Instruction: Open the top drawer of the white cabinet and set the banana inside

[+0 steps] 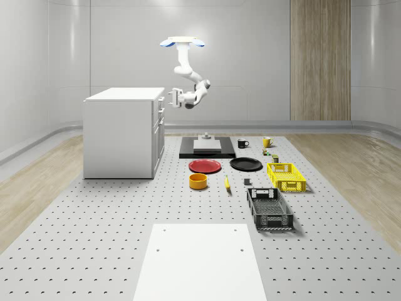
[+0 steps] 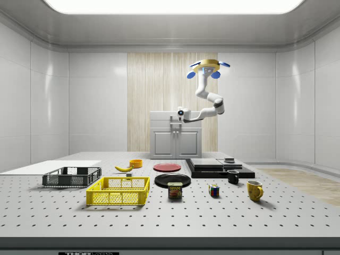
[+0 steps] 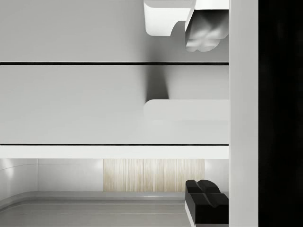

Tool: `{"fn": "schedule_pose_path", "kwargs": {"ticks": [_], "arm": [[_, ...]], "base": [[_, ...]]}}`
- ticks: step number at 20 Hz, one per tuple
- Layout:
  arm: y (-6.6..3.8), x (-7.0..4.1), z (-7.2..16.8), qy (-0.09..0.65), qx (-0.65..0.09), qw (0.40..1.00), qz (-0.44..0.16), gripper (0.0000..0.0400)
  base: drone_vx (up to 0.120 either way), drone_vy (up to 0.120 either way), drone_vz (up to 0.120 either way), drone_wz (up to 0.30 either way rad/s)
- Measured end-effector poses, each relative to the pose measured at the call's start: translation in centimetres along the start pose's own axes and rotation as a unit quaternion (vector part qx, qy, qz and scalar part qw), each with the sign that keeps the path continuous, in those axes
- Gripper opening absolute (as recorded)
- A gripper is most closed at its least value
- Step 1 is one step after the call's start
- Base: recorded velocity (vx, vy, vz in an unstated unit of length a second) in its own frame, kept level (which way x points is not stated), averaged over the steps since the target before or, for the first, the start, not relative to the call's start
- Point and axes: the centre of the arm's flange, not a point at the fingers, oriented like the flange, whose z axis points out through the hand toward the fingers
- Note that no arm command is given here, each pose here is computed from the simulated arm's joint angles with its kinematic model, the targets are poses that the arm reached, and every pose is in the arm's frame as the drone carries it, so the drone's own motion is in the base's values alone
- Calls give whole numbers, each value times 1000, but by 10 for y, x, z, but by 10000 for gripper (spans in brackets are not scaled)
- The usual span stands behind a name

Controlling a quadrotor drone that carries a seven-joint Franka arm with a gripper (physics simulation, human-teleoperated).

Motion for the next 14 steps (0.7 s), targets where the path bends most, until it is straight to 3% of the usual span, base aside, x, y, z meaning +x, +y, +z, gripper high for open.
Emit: {"fn": "schedule_pose_path", "kwargs": {"ticks": [9,14], "arm": [[-14,14,16,0,0,1000,0,400],[-22,12,18,0,0,1000,0,400]], "base": [[0,0,0,0],[0,0,0,0]]}}
